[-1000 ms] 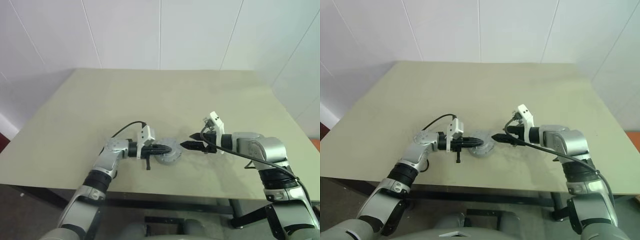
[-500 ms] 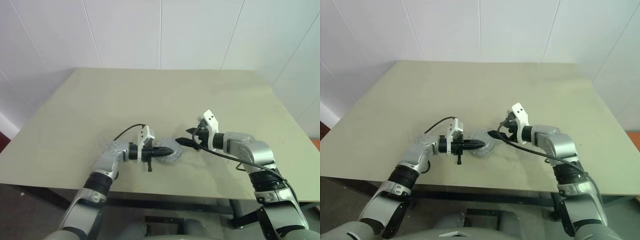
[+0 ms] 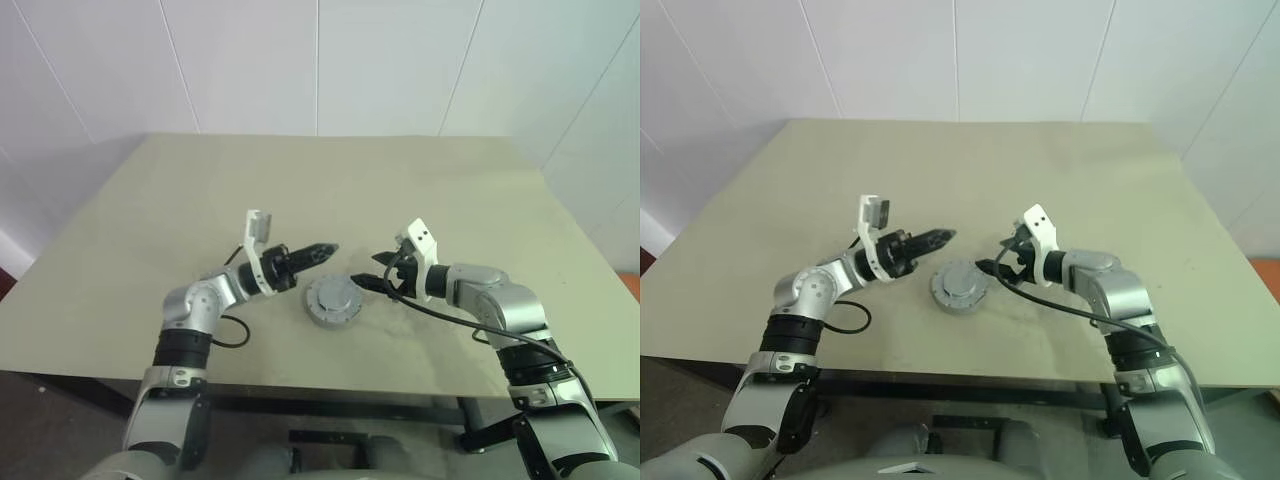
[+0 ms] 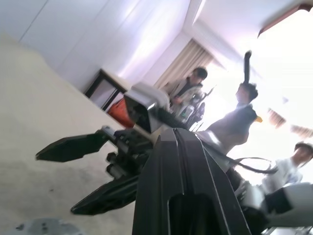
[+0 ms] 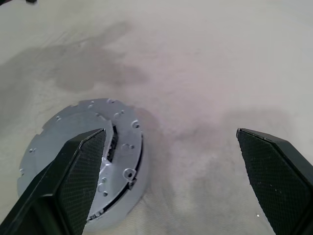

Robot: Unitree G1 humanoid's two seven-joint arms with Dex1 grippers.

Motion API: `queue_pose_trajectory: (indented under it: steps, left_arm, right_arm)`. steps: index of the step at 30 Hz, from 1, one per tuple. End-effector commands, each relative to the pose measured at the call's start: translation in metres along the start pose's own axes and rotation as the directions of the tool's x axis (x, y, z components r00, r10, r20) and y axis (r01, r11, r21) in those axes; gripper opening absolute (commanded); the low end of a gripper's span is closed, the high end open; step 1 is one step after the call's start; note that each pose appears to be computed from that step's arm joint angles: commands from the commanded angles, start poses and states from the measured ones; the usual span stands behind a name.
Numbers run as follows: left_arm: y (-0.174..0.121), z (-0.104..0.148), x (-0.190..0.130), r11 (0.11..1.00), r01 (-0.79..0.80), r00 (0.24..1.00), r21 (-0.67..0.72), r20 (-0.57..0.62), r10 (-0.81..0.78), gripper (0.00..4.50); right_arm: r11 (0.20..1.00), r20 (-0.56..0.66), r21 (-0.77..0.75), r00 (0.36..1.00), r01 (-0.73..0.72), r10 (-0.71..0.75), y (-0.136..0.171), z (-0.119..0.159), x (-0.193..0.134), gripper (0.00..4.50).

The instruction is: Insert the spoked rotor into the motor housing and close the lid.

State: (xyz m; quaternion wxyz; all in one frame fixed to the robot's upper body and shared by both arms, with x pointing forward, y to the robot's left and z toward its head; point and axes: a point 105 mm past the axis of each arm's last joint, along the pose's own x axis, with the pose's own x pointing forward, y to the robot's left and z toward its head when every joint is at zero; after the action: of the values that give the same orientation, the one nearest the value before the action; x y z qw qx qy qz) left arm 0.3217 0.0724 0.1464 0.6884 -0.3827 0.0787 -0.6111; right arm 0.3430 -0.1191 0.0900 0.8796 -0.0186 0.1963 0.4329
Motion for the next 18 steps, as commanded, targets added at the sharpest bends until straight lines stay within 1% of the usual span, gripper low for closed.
queue_pose_trajectory:
  steps: [1,2,5,8,11,14,18]
  left_arm:
    - [-0.01,0.022,-0.002,0.999,0.011,0.998,0.04,0.058,-0.013,0.0]
    - [-0.009,0.022,-0.004,0.999,-0.002,0.998,0.044,0.063,-0.001,0.0]
    - [-0.006,0.022,-0.007,0.998,-0.032,0.997,0.052,0.074,0.028,0.0]
    - [-0.003,0.021,-0.008,0.997,-0.05,0.996,0.058,0.081,0.045,0.0]
    - [0.0,0.021,-0.008,0.996,-0.063,0.994,0.061,0.089,0.058,0.0]
    - [0.003,0.02,-0.009,0.995,-0.076,0.993,0.064,0.095,0.07,0.0]
    - [0.007,0.019,-0.011,0.994,-0.087,0.992,0.065,0.1,0.08,0.0]
  right_arm:
    - [0.997,0.062,-0.056,0.997,-0.052,0.056,0.014,0.018,0.002,4.48]
    - [0.996,0.079,-0.056,0.994,-0.071,0.075,0.019,0.022,0.003,4.48]
    - [0.981,0.155,-0.042,0.969,-0.19,0.194,0.046,0.04,0.003,4.48]
    - [0.971,0.166,-0.057,0.957,-0.232,0.238,0.061,0.045,0.004,4.48]
    - [0.968,0.109,-0.105,0.964,-0.229,0.241,0.071,0.036,0.008,4.48]
    - [0.966,0.0,-0.19,0.984,-0.176,0.179,0.068,0.015,0.014,4.48]
    - [0.968,-0.027,-0.216,0.992,-0.124,0.121,0.063,0.005,0.019,4.48]
